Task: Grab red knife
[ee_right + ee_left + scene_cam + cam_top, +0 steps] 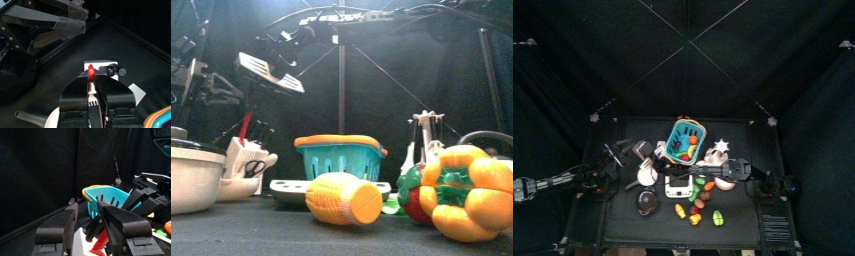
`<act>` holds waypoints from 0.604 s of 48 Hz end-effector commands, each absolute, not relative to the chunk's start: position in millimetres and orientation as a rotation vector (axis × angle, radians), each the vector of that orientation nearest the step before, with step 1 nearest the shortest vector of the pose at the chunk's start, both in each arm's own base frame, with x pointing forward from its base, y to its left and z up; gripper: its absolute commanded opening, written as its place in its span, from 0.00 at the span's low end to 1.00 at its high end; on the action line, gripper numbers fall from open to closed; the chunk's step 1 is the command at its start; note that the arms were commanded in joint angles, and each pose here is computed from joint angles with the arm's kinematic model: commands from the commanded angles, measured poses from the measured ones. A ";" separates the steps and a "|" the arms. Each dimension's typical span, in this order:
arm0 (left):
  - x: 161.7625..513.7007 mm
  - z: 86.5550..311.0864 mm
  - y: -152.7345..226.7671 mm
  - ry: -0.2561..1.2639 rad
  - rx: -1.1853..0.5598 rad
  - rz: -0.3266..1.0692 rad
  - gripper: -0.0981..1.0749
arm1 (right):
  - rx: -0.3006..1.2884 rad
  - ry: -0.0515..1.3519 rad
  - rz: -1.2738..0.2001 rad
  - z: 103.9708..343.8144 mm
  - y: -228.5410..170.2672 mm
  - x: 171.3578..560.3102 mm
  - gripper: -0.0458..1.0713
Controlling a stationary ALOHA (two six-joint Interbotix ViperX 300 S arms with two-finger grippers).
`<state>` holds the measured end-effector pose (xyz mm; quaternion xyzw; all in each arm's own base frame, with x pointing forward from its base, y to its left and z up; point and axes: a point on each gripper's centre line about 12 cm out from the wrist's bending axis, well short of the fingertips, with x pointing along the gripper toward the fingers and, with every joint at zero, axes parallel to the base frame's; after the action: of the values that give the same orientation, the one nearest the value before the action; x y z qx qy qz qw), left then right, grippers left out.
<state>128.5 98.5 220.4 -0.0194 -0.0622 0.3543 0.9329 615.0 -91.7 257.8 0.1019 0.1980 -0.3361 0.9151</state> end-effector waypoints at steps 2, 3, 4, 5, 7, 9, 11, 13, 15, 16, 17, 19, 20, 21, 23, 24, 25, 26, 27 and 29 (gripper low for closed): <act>130.2 225.6 99.0 -0.141 -0.035 0.723 0.74 | 0.219 0.327 -0.674 303.9 -79.8 609.8 0.39; 130.1 225.0 98.9 -0.139 -0.035 0.723 0.74 | 0.219 0.327 -0.673 304.7 -78.2 609.5 0.39; 130.2 225.6 99.0 -0.141 -0.035 0.723 0.74 | 0.220 0.323 -0.672 307.1 -77.3 609.0 0.39; 130.2 225.6 99.0 -0.141 -0.035 0.723 0.74 | 0.219 0.322 -0.671 308.9 -74.8 608.5 0.38; 130.2 225.6 99.0 -0.141 -0.035 0.723 0.74 | 0.214 0.317 -0.669 312.8 -71.7 607.5 0.38; 129.9 225.0 99.1 -0.139 -0.035 0.724 0.74 | 0.209 0.312 -0.667 316.7 -68.6 606.3 0.37; 130.1 225.0 98.9 -0.139 -0.035 0.723 0.74 | 0.203 0.307 -0.668 319.7 -66.4 605.4 0.37; 130.0 225.2 99.0 -0.140 -0.035 0.723 0.74 | 0.196 0.303 -0.669 323.6 -63.6 604.0 0.36; 130.1 225.0 98.9 -0.139 -0.035 0.723 0.74 | 0.192 0.301 -0.675 327.1 -61.1 602.1 0.35; 130.2 225.0 98.7 -0.139 -0.035 0.721 0.74 | 0.188 0.300 -0.679 328.8 -60.0 601.1 0.35; 130.1 225.0 98.9 -0.139 -0.035 0.723 0.74 | 0.185 0.299 -0.686 332.2 -58.4 599.1 0.34; 130.2 225.0 98.7 -0.138 -0.034 0.721 0.74 | 0.177 0.296 -0.693 336.0 -56.2 597.0 0.33; 130.4 225.0 98.5 -0.139 -0.035 0.720 0.74 | 0.173 0.295 -0.697 337.8 -55.0 596.0 0.33; 130.4 225.0 98.5 -0.139 -0.035 0.720 0.74 | 0.169 0.292 -0.700 340.6 -53.2 594.6 0.33; 130.4 225.0 98.5 -0.139 -0.035 0.720 0.74 | 0.158 0.286 -0.706 344.7 -51.0 592.7 0.32; 130.5 224.8 98.6 -0.137 -0.034 0.720 0.74 | 0.152 0.281 -0.709 347.7 -50.0 591.3 0.32; 130.4 225.0 98.5 -0.139 -0.035 0.720 0.74 | 0.146 0.278 -0.712 349.9 -48.9 590.3 0.32; 130.2 225.0 98.7 -0.139 -0.035 0.721 0.74 | 0.143 0.275 -0.714 351.9 -47.6 589.4 0.32; 130.4 225.0 98.5 -0.139 -0.035 0.720 0.74 | 0.139 0.273 -0.716 353.0 -47.2 588.8 0.32; 130.2 225.0 98.7 -0.139 -0.035 0.721 0.74 | 0.138 0.269 -0.717 356.5 -45.1 587.1 0.32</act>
<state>128.6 98.0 219.8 -0.0196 -0.0614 0.3529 0.9334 602.5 -45.4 300.0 0.0550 0.1796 -0.3489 0.9181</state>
